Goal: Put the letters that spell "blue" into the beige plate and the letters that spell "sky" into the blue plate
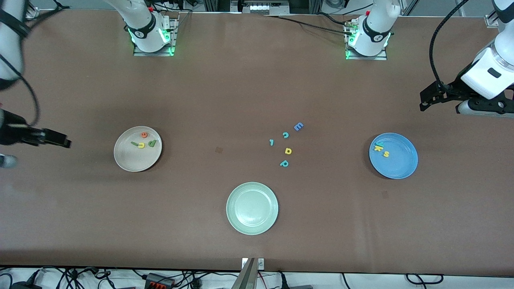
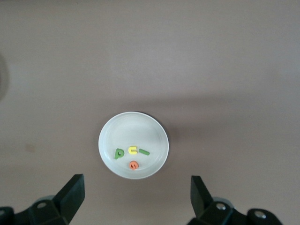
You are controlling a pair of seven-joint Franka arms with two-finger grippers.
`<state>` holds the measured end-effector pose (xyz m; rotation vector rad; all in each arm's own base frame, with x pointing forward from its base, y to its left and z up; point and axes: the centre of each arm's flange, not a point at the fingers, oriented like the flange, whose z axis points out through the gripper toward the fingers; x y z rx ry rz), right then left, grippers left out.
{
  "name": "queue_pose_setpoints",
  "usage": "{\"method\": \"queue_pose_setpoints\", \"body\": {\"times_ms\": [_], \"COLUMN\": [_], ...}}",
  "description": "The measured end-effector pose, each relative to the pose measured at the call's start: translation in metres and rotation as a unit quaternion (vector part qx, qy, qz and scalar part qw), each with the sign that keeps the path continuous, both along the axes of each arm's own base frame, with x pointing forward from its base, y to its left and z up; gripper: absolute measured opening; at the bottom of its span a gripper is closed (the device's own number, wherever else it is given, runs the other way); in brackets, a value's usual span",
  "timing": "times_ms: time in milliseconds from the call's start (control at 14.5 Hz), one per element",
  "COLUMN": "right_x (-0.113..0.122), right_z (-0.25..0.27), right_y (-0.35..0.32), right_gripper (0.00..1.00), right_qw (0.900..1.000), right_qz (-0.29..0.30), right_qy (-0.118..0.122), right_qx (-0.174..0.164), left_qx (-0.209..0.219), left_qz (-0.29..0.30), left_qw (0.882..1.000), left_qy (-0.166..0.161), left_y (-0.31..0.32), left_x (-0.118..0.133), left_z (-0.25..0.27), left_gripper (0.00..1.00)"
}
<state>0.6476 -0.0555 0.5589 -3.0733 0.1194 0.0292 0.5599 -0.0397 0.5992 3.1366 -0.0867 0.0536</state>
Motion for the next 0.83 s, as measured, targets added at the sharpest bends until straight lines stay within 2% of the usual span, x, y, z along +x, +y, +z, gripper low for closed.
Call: {"method": "queue_pose_setpoints", "body": {"times_ms": [207, 414, 828], "right_x": [-0.014, -0.018, -0.037], "right_z": [0.031, 0.042, 0.022], "right_y": [-0.014, -0.005, -0.002], "right_gripper": [1.00, 1.00, 1.00], "right_qw": [1.000, 0.999, 0.999], "right_qz": [0.000, 0.017, 0.002], "right_qy": [-0.020, -0.024, 0.015], "right_qx": [-0.004, -0.026, -0.039], "left_qx": [0.000, 0.000, 0.000], "left_qz": [0.000, 0.000, -0.001], "left_qw": [1.000, 1.000, 1.000], "left_qy": [0.000, 0.000, 0.000], "left_y": [0.000, 0.000, -0.001], "left_x": [0.000, 0.000, 0.000], "left_z": [0.000, 0.000, 0.000], "left_gripper": [1.00, 1.00, 1.00]}}
